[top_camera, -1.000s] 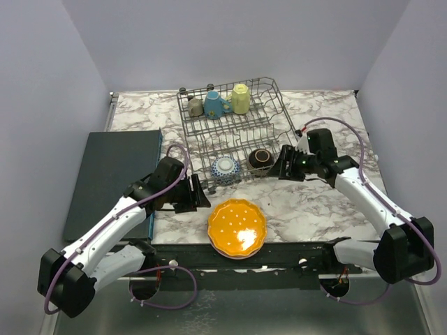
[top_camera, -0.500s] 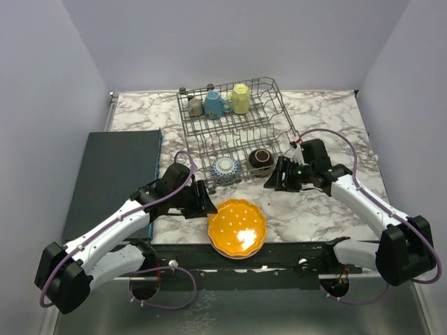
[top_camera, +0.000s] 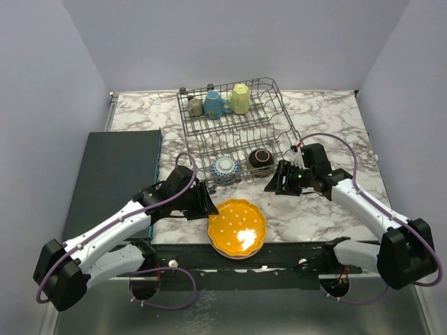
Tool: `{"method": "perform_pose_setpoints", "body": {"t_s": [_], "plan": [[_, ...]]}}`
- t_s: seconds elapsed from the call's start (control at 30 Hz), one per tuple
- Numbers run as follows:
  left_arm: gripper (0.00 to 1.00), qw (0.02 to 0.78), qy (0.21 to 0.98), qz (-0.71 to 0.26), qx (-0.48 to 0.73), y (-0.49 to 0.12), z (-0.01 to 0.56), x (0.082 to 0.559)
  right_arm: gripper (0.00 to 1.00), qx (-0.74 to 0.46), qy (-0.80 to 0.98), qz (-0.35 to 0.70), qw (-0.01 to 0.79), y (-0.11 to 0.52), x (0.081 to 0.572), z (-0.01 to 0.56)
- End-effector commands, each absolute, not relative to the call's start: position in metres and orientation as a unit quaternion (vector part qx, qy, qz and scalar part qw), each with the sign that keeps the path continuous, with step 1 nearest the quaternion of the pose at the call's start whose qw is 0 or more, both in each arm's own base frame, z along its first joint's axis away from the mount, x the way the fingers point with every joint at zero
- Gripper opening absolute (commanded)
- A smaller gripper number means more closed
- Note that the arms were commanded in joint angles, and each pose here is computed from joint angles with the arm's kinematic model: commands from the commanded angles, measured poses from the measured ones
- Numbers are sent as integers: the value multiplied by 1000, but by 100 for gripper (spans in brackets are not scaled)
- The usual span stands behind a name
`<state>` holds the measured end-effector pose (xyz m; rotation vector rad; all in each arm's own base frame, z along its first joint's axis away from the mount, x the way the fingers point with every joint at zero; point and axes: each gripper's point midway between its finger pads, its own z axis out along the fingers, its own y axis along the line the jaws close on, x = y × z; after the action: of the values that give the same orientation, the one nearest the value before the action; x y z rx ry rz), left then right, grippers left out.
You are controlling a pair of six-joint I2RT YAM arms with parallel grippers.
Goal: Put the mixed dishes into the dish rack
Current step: Pick up the plate from the corner of the board.
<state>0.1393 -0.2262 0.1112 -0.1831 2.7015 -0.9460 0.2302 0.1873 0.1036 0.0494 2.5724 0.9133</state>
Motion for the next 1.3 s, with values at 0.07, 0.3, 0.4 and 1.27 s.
{"method": "perform_pose_setpoints", "body": {"t_s": [0.07, 0.3, 0.4, 1.27], "plan": [[48, 164, 940, -285, -93, -209, 105, 142, 60, 17, 919, 326, 219, 187, 231, 105], [48, 155, 944, -272, -101, -206, 97, 136, 59, 15, 919, 326, 219, 187, 230, 103], [48, 149, 947, -268, -97, -207, 93, 132, 59, 16, 921, 323, 219, 186, 230, 101], [32, 136, 951, -270, -59, -241, 83, 128, 59, 21, 922, 332, 200, 189, 216, 90]]}}
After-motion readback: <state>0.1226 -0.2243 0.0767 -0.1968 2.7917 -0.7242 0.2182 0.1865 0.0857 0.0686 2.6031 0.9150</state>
